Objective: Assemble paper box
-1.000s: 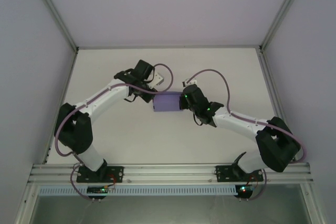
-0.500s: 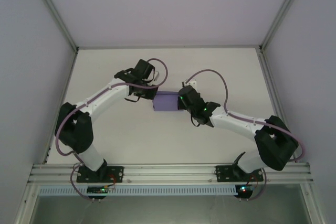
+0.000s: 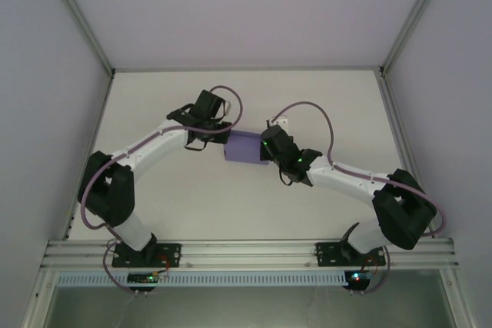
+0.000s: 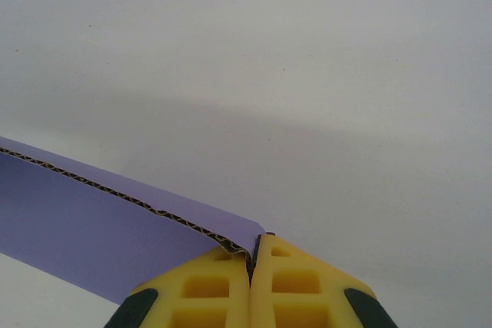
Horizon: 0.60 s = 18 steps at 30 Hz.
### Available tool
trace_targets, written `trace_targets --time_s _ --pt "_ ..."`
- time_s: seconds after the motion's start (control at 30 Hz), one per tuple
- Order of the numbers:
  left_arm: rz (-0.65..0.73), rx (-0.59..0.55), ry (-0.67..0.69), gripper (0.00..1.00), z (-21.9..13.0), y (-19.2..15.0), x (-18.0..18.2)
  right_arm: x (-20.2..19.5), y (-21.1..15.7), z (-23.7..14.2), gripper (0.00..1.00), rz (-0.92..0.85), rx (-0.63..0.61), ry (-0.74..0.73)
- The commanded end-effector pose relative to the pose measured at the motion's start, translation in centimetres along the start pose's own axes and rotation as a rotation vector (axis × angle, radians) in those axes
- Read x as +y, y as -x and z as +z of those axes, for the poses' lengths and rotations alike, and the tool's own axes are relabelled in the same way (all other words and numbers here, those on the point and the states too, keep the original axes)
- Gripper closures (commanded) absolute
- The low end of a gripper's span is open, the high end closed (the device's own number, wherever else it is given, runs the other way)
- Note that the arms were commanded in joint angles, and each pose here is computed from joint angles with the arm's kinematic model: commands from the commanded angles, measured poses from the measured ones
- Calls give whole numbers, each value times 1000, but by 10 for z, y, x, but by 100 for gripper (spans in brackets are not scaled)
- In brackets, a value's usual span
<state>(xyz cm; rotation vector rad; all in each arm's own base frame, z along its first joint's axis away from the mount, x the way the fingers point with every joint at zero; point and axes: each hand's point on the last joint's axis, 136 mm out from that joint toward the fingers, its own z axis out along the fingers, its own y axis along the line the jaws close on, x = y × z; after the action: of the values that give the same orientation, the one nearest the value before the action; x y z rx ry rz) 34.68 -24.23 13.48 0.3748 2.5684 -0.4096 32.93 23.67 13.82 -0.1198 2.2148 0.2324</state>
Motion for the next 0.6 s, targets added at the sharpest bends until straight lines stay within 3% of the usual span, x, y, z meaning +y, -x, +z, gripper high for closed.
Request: trace_targets --time_s 0.0,0.2,0.57 --pt "-60 268 10 100 27 -85 9 -15 -66 7 98 -94 214 -47" --pt "-88 339 17 100 29 -124 14 -15 -65 6 98 -92 188 -51" --pt "-36 320 68 100 32 -142 20 -7 -90 -2 94 -100 169 65"
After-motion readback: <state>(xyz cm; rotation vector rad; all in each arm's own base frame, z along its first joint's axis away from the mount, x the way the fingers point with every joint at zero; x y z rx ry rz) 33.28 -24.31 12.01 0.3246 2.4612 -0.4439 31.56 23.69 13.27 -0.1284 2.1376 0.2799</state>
